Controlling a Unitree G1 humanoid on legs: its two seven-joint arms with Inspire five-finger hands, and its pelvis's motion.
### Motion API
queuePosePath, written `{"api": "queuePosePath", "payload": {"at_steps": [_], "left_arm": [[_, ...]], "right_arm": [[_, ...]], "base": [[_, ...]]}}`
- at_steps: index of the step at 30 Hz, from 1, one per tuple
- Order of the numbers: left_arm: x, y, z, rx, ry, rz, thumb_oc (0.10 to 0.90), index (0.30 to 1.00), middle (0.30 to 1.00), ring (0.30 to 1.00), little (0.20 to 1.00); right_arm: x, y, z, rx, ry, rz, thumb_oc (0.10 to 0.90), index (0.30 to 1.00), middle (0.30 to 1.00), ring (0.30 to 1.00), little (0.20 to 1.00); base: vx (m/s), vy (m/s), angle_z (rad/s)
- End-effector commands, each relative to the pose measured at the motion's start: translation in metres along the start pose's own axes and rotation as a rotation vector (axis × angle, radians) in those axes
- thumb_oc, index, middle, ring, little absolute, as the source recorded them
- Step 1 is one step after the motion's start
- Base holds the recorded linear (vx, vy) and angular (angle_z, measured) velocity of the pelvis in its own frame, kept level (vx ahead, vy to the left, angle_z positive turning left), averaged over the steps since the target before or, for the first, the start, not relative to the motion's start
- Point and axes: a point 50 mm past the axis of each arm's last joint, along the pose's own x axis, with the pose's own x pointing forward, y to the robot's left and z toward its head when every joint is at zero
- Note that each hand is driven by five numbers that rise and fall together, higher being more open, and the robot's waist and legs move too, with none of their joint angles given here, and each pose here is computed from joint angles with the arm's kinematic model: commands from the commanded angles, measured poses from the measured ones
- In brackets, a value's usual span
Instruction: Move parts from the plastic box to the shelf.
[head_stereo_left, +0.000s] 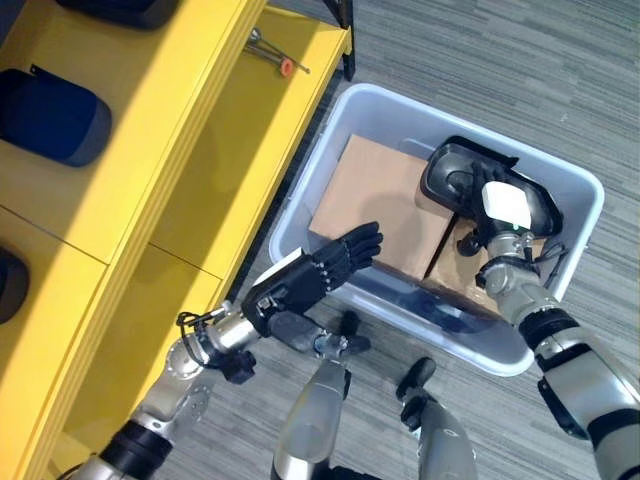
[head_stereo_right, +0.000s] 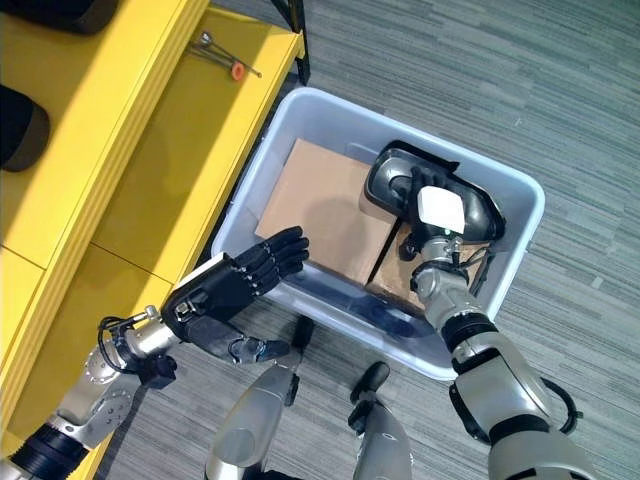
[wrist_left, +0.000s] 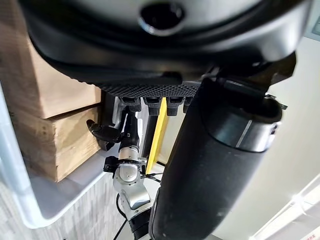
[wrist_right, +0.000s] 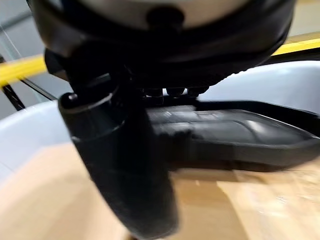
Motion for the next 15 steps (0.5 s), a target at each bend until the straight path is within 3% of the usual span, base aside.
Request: {"api": "queuePosePath", "payload": {"at_steps": [1, 15], "left_arm": [[0.016, -0.016, 0.033, 0.092, -0.205, -0.102, 0.900, 1.000, 1.000, 1.000, 1.000], [0.021, -0.018, 0.031, 0.074, -0.181, -0.124, 0.900, 1.000, 1.000, 1.000, 1.000]], "right_arm": [[0.034, -0.079, 0.024, -0.096, -0.118, -0.308, 0.900, 1.000, 1.000, 1.000, 1.000], [0.048, -0.119, 0.005, -0.315, -0.023, -0.397, 0.900, 1.000, 1.000, 1.000, 1.000]], "base": [[-0.02, -0.058, -0.03], [0.00, -0.040, 0.01]]}}
